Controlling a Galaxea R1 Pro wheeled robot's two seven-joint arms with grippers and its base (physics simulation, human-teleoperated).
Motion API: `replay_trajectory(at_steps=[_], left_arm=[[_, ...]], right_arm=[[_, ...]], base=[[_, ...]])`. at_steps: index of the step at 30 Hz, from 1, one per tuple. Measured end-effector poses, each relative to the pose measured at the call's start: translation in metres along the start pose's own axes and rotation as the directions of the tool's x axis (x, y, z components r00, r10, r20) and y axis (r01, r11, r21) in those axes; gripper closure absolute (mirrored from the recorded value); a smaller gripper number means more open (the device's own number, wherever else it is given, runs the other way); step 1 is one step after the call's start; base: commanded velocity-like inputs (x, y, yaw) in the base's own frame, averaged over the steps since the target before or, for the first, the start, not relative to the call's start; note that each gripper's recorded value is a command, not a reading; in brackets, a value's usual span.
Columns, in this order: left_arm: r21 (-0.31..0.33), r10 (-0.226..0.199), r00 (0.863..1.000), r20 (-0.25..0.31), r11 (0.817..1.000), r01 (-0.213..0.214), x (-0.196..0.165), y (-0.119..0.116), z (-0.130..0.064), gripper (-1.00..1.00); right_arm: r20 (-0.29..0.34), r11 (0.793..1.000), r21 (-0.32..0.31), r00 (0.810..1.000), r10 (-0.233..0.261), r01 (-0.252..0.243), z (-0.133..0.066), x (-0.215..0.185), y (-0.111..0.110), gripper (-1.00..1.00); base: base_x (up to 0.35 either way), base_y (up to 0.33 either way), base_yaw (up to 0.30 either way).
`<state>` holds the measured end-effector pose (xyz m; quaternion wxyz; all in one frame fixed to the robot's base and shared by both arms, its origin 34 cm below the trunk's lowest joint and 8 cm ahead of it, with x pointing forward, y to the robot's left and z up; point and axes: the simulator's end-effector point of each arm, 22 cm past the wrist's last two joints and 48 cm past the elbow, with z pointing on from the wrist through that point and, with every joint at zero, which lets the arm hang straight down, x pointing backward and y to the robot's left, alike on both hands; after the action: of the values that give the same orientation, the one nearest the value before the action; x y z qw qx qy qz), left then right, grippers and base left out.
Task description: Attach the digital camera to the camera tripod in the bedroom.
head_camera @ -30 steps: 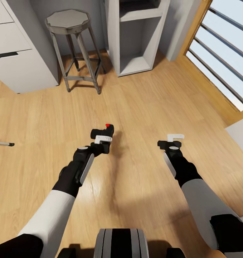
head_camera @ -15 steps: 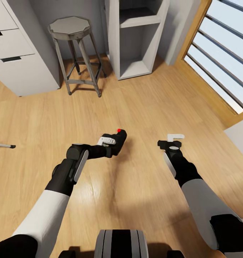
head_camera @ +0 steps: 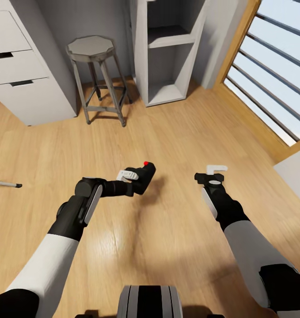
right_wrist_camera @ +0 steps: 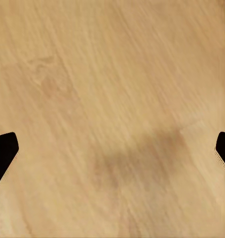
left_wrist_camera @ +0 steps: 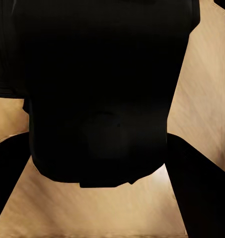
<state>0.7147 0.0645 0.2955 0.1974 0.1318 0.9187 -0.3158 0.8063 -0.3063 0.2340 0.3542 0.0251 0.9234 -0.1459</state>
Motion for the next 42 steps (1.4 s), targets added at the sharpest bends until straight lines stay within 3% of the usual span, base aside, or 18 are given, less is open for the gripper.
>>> replay_trajectory(at_steps=[3, 4, 8, 17, 24, 29, 42], left_arm=[[0.028, -0.007, 1.0, -0.009, 1.0, 0.007, -0.002, -0.01, -0.006, 1.0], [0.133, -0.029, 0.999, -0.027, 0.991, 0.033, -0.003, -0.037, -0.014, 1.0], [0.174, -0.024, 1.0, -0.019, 0.984, 0.027, -0.013, -0.052, -0.028, 1.0], [0.175, -0.051, 0.996, 0.076, 0.984, 0.037, -0.046, -0.047, -0.063, 1.0], [0.23, -0.013, 0.991, 0.135, 0.973, -0.018, -0.069, -0.073, -0.089, 1.0], [0.213, 0.006, 0.989, 0.15, 0.976, -0.038, -0.075, -0.073, -0.101, 1.0], [0.202, 0.042, 0.981, 0.189, 0.976, -0.081, -0.092, -0.09, -0.128, 1.0]], right_arm=[[0.012, 1.0, 0.001, 1.0, 0.003, -0.003, -0.005, -0.009, -0.002, -1.0], [0.016, 1.0, 0.001, 1.0, 0.005, -0.005, -0.006, -0.011, -0.003, -1.0], [0.032, 1.0, 0.001, 0.999, 0.009, -0.009, -0.012, -0.022, -0.005, -1.0], [0.068, 1.0, 0.003, 0.997, 0.02, -0.021, -0.027, -0.047, -0.011, -1.0], [0.1, 1.0, 0.006, 0.995, 0.03, -0.031, -0.039, -0.067, -0.016, -1.0], [0.167, 0.999, 0.004, 0.985, 0.053, -0.054, -0.049, -0.09, -0.02, -1.0], [0.218, 0.998, 0.003, 0.974, 0.067, -0.07, -0.074, -0.123, -0.029, -1.0]], base=[[0.0, 0.0, 0.0], [0.0, 0.0, 0.0], [0.0, 0.0, 0.0], [0.0, 0.0, 0.0], [0.0, 0.0, 0.0], [0.0, 0.0, 0.0], [0.0, 0.0, 0.0]])
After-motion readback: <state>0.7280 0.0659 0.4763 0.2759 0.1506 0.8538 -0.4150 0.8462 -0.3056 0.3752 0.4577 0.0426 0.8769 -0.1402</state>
